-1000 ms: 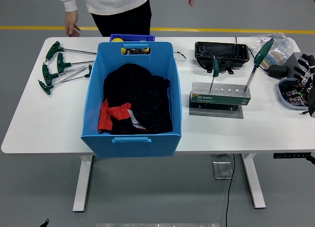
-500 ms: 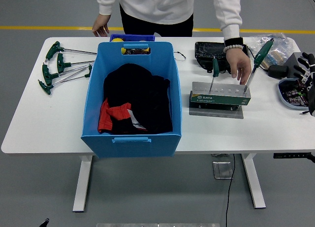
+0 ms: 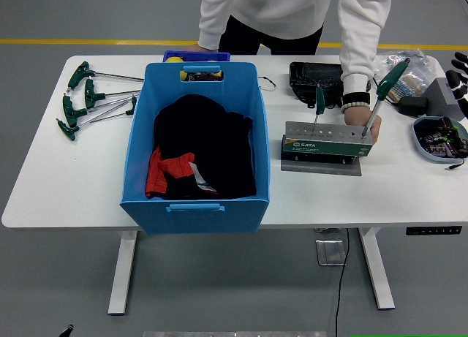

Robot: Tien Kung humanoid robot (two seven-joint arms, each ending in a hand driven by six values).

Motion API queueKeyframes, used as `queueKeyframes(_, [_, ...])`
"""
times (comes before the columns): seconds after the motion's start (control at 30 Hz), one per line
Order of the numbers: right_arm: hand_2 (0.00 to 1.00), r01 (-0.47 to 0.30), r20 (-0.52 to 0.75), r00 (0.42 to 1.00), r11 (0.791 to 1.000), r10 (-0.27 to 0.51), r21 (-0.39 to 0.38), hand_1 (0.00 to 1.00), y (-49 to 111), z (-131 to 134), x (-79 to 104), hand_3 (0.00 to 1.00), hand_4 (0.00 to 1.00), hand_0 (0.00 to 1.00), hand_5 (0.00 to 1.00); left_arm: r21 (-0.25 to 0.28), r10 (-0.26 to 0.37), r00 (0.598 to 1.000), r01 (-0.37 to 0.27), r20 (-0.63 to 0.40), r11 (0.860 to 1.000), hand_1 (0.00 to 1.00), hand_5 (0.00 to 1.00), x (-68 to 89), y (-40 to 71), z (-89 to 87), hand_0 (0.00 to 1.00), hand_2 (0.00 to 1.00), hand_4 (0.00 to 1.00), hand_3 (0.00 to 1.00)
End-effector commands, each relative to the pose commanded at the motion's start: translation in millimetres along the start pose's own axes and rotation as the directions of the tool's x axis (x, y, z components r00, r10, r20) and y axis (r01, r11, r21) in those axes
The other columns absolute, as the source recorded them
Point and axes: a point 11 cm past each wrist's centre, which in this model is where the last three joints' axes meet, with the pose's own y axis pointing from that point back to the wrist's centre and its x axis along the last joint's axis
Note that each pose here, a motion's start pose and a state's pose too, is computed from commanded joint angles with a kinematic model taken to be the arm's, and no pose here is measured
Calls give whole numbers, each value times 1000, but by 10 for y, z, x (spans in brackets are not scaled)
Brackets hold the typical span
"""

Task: Lift tool from toolbox,place it in box,lift tool from toolbox,place it in box

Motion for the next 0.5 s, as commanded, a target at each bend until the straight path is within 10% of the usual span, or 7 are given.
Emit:
queueKeyframes(0.27, [998, 258, -479, 865, 950, -147, 176, 973, -301, -474, 98, 998, 998, 998, 793, 5, 6, 1000, -6, -1, 1000, 721, 641, 22, -1, -23, 702, 760, 738, 729])
queueKeyframes(0.5, [984, 437, -675, 705, 883, -218, 170, 965, -525, -512, -159, 998, 998, 998, 689, 11, 10, 1000, -10, 2, 1000, 719, 641, 33, 0, -43, 702, 760, 740, 728])
